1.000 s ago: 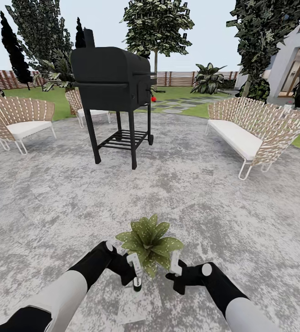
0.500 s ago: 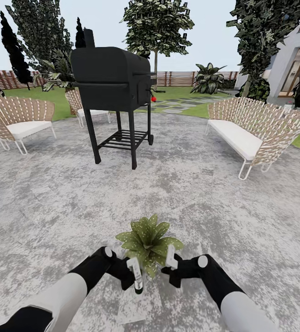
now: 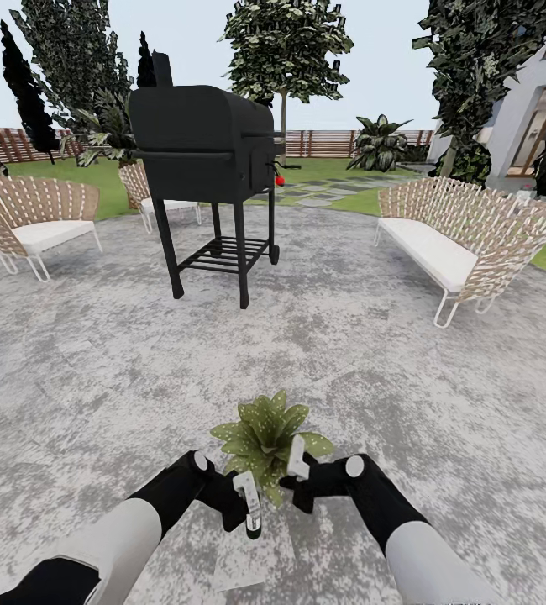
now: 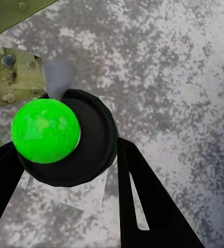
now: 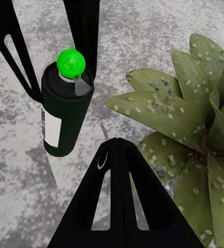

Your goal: Pick up the pesticide atomizer in the garden and spray insectifuge to fully cover both potted plants in the garden.

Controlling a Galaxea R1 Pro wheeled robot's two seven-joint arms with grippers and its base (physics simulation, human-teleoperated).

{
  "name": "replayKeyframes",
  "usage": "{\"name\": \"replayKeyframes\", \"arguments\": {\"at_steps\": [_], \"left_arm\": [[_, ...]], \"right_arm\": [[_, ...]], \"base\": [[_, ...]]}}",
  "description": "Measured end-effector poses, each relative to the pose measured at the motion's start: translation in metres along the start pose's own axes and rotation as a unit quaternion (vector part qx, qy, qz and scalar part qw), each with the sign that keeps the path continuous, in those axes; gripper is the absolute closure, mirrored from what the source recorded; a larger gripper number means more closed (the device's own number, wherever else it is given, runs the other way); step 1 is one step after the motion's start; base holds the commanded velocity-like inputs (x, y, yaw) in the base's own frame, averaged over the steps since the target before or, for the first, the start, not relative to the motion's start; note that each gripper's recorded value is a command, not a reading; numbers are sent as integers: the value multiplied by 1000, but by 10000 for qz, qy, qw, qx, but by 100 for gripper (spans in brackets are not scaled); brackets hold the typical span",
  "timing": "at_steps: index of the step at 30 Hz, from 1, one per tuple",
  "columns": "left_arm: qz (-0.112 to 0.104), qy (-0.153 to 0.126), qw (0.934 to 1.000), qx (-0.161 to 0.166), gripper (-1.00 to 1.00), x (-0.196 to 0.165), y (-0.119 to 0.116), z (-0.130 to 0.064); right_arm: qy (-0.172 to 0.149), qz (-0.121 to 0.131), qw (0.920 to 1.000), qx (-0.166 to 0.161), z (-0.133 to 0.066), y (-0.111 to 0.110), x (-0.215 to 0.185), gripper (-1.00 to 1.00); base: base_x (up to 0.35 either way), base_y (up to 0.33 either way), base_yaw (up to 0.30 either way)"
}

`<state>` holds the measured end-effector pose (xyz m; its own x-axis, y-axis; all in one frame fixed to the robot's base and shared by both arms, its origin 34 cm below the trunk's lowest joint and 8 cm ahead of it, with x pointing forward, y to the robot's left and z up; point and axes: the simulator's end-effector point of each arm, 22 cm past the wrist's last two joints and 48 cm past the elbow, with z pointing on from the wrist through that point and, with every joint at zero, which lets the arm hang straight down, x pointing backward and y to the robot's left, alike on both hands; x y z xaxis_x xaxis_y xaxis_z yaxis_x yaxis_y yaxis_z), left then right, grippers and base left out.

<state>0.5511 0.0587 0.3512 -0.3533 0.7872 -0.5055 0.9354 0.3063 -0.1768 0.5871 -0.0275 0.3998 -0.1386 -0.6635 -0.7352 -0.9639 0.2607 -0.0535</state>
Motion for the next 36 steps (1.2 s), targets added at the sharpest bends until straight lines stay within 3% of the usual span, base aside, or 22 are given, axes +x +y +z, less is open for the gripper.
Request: {"name": "replayKeyframes", "arguments": {"at_steps": [9,17,33,36], "left_arm": [[39,-77,9997,-243,100,-9,10,0],[51,-112,9998,-171,100,-10,6,2],[138,-197,9997,83,100,-26,-11,7],[148,-207,9996,86,100,-27,-12,7]], "right_arm": [[-14,-7,10000,1,0,0,-2,100],[-10,-20,9998,-181,0,6,-3,100],[-15,-40,9998,-191,-1,5,-5,100],[26,-144,9995,-262,1,9,-6,100]], "base": [[0,0,0],[0,0,0],[0,0,0],[0,0,0]]}}
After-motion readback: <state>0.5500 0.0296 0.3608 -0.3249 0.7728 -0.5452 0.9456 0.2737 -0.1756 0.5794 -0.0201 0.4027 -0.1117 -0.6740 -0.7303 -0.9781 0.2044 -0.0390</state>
